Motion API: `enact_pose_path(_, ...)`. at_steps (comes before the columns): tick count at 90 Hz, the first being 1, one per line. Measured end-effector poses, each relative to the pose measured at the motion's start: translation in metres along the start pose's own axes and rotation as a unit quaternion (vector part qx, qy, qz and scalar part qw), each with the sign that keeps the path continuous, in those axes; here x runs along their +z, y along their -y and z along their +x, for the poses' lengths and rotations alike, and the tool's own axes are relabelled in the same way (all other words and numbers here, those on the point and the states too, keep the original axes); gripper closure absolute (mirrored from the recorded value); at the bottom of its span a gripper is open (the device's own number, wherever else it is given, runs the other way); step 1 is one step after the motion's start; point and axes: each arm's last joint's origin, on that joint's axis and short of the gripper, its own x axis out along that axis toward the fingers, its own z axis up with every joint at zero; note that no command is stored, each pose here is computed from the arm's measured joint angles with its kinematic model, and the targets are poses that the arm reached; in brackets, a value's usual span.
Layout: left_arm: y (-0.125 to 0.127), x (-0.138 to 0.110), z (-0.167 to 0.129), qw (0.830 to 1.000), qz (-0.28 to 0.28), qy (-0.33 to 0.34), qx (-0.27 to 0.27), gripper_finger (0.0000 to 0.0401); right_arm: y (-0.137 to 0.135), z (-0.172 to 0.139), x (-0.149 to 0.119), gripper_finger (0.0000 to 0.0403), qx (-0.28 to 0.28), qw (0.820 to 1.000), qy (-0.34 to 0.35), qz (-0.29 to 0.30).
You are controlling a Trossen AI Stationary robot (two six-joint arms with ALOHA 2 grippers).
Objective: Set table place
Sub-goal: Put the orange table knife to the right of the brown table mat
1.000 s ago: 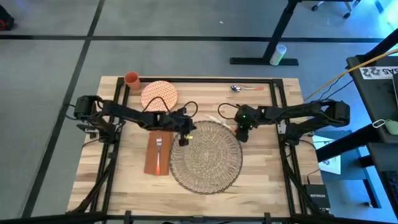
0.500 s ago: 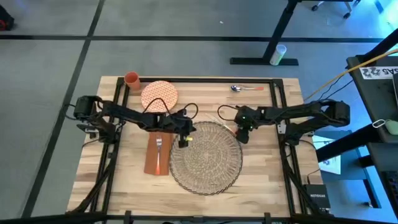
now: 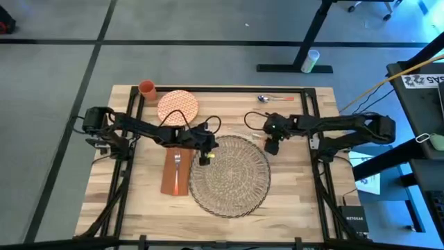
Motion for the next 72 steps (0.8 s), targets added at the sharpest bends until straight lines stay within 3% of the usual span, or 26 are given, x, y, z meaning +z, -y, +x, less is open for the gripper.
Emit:
enact_pose_path(13,0.0,0.0,0.0,1.0,-0.001,0.0,0.0,0.0401,0.0,0.002,-0.006,0.0208,0.009,1.0,-0.023,-0.014)
enact_pose_path(40,0.001,0.0,0.0,1.0,-0.001,0.001,-0.002,0.0401,0.003,0.013,-0.009,0.0208,-0.032,0.988,-0.043,-0.143)
enact_pose_path(72,0.009,0.0,-0.001,1.0,0.007,0.001,-0.011,0.0401,0.031,0.023,-0.007,0.0208,-0.05,0.989,-0.053,-0.131)
